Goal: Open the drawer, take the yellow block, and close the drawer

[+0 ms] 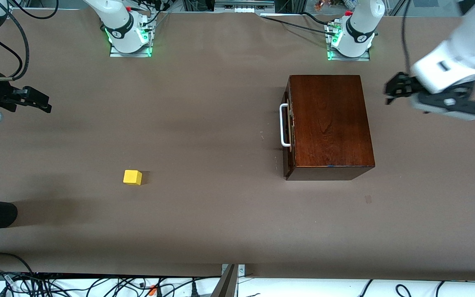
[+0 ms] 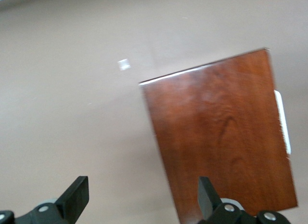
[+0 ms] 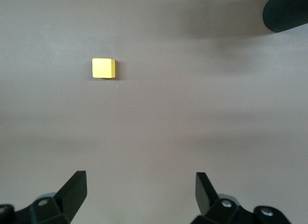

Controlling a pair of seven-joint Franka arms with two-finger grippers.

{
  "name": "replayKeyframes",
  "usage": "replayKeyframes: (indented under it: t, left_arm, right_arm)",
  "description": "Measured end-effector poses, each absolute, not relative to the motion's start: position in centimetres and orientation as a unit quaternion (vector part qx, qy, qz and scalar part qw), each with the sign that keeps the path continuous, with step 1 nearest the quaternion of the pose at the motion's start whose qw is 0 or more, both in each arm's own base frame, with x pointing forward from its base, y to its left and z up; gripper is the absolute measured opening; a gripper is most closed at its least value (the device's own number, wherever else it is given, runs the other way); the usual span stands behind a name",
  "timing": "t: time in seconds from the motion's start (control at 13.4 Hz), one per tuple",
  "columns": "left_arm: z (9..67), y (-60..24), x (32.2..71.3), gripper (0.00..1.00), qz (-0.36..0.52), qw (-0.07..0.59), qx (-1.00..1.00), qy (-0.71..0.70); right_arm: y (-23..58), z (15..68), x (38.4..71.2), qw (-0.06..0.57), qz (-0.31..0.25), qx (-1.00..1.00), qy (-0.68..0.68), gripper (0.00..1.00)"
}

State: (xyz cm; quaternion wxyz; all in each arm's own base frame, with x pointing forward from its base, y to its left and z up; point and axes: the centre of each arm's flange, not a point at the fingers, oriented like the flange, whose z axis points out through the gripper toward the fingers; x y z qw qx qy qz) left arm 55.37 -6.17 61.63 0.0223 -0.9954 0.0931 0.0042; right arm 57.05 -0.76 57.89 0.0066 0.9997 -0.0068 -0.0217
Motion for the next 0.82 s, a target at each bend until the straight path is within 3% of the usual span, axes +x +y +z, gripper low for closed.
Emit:
replayKeyframes:
  t: [0.82]
  left_arm:
    - [59.3,-2.3,54.9,1.00,0.019,0.022,-1.000,0.000]
  right_arm:
    - [-0.8,57.9,57.1,0.007,-0.022,1.000,-0.007,1.00]
